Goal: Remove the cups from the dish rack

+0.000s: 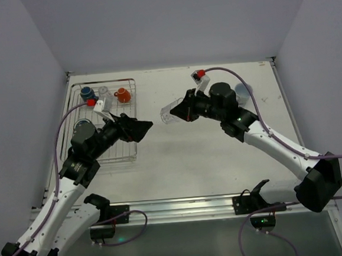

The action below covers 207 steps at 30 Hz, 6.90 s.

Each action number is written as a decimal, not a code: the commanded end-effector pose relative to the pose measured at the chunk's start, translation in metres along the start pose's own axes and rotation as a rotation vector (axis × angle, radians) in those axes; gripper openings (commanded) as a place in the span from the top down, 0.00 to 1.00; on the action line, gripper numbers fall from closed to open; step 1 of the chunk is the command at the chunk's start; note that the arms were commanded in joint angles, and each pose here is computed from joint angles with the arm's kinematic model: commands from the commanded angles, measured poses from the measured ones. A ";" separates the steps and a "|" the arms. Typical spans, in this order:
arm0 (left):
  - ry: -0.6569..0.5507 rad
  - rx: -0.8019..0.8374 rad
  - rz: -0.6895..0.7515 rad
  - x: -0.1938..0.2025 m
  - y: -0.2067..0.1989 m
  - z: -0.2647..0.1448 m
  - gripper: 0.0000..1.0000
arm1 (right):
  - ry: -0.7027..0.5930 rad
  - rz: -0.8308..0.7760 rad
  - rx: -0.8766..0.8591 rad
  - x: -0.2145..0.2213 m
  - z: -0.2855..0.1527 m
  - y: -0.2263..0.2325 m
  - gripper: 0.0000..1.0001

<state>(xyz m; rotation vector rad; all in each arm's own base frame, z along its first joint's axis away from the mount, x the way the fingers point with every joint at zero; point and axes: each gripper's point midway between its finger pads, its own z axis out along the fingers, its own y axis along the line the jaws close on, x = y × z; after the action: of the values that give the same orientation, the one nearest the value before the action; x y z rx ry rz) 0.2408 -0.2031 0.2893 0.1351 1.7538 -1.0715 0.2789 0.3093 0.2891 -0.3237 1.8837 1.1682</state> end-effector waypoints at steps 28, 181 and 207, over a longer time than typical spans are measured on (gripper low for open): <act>0.019 -0.488 0.276 0.015 0.098 -0.065 0.01 | 0.636 -0.454 0.782 0.064 0.098 -0.238 0.87; -0.096 -0.391 0.188 -0.026 0.038 -0.041 0.00 | -0.010 0.009 0.292 0.035 -0.071 -0.076 1.00; -0.021 -0.482 0.309 0.011 0.075 -0.067 0.00 | 0.272 0.025 1.078 0.025 -0.096 -0.299 0.98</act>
<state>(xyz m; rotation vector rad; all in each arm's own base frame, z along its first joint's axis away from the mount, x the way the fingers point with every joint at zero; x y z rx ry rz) 0.2272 -0.1182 0.2383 0.0798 1.8660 -0.4395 0.3663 0.0765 0.0872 0.1775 2.5398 -0.0335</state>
